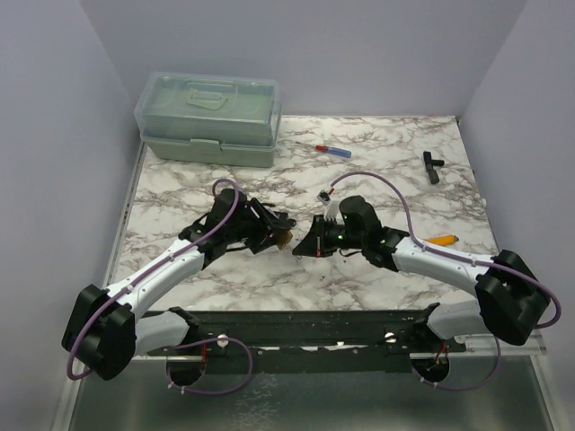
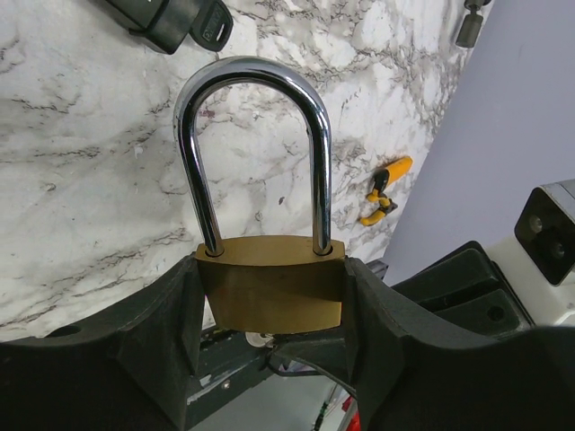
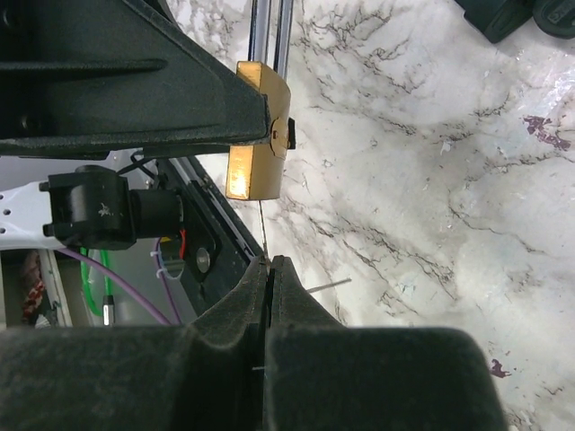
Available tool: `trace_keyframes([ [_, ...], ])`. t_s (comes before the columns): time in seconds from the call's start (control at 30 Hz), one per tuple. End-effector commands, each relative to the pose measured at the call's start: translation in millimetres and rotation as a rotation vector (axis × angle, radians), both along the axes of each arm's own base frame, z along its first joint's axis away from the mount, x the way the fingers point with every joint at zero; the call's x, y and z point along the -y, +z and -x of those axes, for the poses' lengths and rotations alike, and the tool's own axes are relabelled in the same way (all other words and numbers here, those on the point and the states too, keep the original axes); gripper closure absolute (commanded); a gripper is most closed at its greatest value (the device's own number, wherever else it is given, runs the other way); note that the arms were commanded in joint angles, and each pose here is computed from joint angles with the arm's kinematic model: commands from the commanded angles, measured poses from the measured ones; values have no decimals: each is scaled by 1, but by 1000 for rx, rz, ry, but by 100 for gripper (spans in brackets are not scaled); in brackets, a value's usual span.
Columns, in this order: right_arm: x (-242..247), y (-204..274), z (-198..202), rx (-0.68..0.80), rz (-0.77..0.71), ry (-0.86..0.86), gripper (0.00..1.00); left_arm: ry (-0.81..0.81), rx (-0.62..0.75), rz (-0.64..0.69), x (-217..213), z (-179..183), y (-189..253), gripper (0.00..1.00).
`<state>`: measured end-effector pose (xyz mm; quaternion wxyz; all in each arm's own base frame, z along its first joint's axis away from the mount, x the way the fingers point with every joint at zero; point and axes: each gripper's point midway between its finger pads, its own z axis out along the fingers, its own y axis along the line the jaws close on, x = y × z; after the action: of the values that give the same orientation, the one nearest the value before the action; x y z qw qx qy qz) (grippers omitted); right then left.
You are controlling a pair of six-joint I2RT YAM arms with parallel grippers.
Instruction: Unlock with the key
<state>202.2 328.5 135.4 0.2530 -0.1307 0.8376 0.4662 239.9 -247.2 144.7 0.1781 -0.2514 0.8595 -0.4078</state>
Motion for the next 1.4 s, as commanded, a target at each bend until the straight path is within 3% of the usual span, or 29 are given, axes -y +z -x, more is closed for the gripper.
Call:
trace_keyframes([
  [0.0, 1, 7, -22, 17, 22, -98, 100, -33, 60, 57, 8, 2, 20, 100],
  [0.4, 4, -4, -31, -51, 85, -179, 100, -5, 96, 39, 5, -6, 25, 100],
  [1.03, -5, 1, -27, -93, 46, -150, 100, 31, 141, 17, -4, -9, 29, 100],
  [1.37, -2, 3, -35, -141, 65, -230, 100, 86, 150, -18, -14, -14, 27, 100],
])
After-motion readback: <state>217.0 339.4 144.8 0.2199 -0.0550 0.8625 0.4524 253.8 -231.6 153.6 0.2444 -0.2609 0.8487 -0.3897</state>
